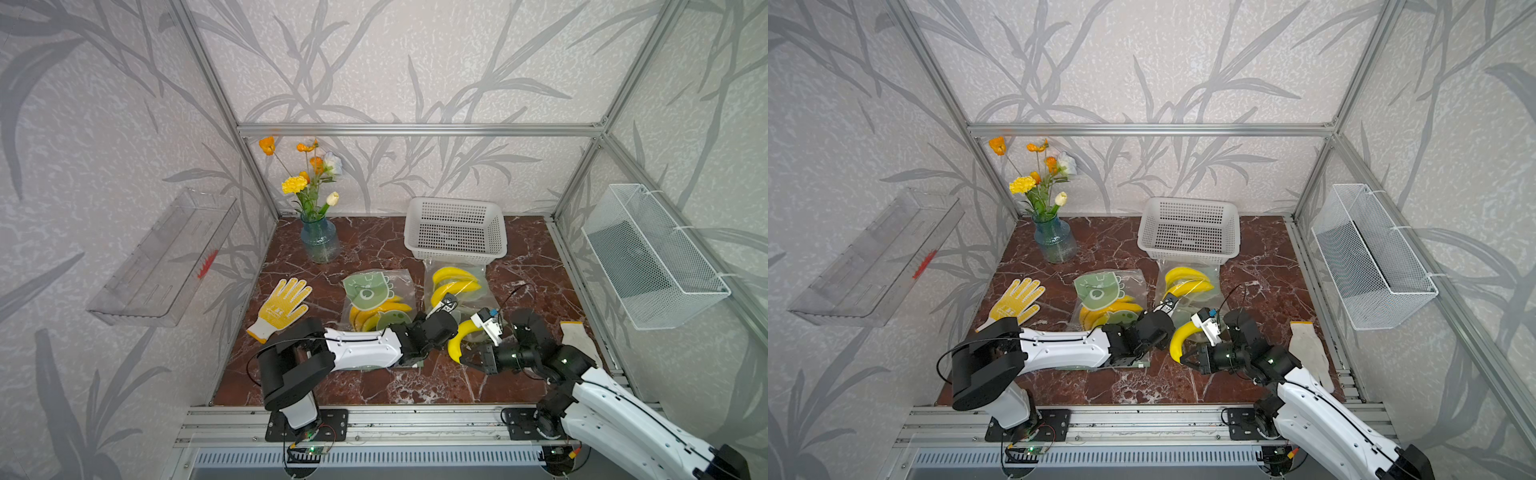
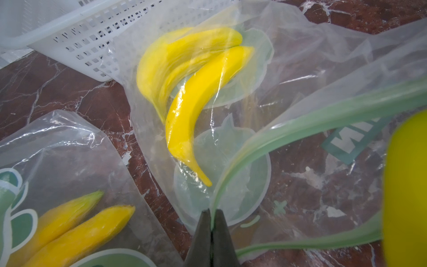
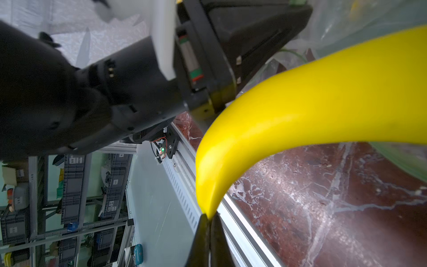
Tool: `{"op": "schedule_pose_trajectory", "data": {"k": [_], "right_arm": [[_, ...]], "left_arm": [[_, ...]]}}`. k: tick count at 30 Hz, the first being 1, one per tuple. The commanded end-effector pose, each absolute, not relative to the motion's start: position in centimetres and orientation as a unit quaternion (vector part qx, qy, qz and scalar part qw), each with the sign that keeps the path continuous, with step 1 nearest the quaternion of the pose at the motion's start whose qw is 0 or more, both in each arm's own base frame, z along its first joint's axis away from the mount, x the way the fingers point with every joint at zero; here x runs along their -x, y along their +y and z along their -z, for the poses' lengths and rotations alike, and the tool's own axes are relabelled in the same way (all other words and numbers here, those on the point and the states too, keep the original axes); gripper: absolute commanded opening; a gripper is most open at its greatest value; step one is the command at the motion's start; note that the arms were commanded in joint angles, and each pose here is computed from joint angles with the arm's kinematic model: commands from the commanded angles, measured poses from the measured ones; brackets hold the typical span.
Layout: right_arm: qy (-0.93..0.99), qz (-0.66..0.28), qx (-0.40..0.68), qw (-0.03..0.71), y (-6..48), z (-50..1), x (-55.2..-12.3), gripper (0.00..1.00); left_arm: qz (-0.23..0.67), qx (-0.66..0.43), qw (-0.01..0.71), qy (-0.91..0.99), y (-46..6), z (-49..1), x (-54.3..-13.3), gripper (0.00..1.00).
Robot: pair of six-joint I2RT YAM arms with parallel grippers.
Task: Open the zip-top bag and take out the banana
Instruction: Pick up the banana from the zipper food storage bag.
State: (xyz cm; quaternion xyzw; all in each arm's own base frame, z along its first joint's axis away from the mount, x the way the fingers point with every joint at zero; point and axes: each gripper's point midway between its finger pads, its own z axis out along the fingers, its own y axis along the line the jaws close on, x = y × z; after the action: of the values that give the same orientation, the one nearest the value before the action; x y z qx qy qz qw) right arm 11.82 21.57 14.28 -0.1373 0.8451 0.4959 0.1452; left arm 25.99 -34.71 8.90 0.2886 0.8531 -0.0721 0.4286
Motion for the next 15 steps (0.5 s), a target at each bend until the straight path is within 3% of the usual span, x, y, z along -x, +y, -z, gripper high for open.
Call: {"op": "schedule_pose_trajectory", "data": {"k": [1, 8, 15], "right_arm": [[0.83, -0.518, 0.131, 0.162, 21.4, -16.1, -11.3, 0.0], [0.816, -0.52, 0.135, 0.213, 21.0, -19.9, -12.0, 0.0], [0.828, -0.464, 0.143, 0.282, 21.1, -21.9, -17.0, 0.0]], "left_arm": [[0.086, -0.284, 0.431, 0.852, -35.3, -9.6, -26.3, 0.0], [0.105, -0.287, 0.423, 0.853, -35.9, -9.9, -26.1, 0.0], [0.127, -0.281, 0.429, 0.849, -36.0, -10.9, -25.7, 0.0]]}}
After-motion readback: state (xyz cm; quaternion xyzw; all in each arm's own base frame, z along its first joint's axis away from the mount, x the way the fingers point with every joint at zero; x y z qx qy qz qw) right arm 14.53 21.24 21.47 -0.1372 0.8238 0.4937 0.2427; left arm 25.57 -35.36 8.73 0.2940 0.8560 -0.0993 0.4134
